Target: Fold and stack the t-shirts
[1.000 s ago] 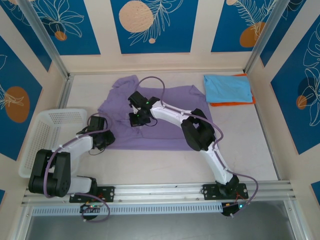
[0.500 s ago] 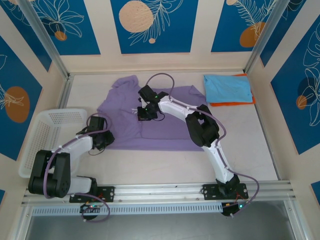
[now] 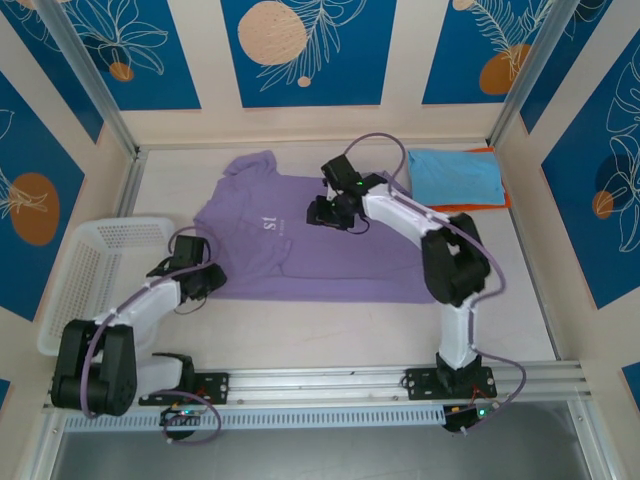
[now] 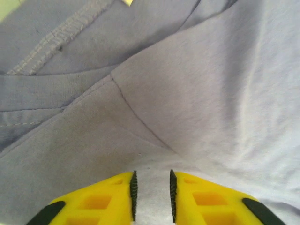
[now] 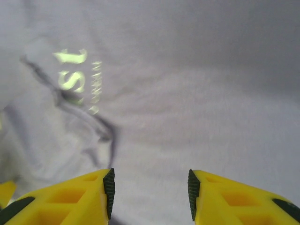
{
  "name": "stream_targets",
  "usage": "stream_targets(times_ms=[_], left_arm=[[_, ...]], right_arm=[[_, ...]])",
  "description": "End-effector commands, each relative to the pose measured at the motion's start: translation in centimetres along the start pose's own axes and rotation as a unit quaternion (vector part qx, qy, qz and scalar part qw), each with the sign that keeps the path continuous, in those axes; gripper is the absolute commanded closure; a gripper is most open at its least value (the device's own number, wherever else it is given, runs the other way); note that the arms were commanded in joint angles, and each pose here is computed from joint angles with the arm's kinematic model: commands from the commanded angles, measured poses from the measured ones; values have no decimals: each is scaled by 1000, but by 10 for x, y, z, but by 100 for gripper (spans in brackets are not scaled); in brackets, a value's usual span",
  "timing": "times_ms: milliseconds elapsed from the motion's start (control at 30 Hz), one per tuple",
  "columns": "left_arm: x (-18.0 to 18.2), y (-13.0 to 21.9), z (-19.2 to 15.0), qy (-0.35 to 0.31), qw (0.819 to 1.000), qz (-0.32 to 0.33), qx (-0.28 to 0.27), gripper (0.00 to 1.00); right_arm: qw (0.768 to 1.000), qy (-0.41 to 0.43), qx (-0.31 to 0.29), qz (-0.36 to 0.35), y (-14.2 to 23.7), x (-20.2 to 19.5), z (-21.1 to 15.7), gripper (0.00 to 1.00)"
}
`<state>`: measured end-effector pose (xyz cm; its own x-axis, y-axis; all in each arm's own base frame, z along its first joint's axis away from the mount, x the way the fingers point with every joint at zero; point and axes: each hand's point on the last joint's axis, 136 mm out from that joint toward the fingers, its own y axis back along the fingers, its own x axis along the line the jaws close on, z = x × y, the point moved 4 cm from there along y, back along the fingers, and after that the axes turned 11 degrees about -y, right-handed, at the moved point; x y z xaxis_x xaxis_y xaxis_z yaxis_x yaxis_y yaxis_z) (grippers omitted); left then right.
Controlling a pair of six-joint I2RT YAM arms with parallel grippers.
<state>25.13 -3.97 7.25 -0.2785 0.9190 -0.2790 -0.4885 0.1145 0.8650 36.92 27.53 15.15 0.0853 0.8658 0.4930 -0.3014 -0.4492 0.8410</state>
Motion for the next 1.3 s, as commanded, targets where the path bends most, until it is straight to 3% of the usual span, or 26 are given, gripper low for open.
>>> stream_targets(times_ms=[0, 133, 233, 367, 533, 800, 967, 1267], left_arm=[[-2, 19, 7, -20, 999, -15, -39, 69], [-16, 51, 17, -58, 993, -35, -97, 65], [-41, 69, 18, -95, 988, -66, -104, 64], [-82, 72, 8, -156, 982, -92, -55, 68], [-113, 43, -13, -208, 974, -84, 17, 70], [-70, -1, -20, -203, 977, 51, 27, 68], [-52, -19, -36, -189, 976, 75, 72, 68], [-30, -14, -74, -167, 976, 66, 125, 67]], right_arm=[[999, 14, -31, 31, 35, 7, -27, 53], [999, -24, -4, 31, 48, -30, -70, 54], [998, -51, 31, 9, 45, -61, -101, 56], [993, -92, 43, -57, 47, -106, -129, 59], [989, -127, 34, -70, 49, -137, -146, 59], [984, -148, 10, -101, 48, -159, -134, 60], [974, -179, 21, -140, 37, -177, -132, 62], [954, -212, 92, -193, 22, -204, -182, 62]])
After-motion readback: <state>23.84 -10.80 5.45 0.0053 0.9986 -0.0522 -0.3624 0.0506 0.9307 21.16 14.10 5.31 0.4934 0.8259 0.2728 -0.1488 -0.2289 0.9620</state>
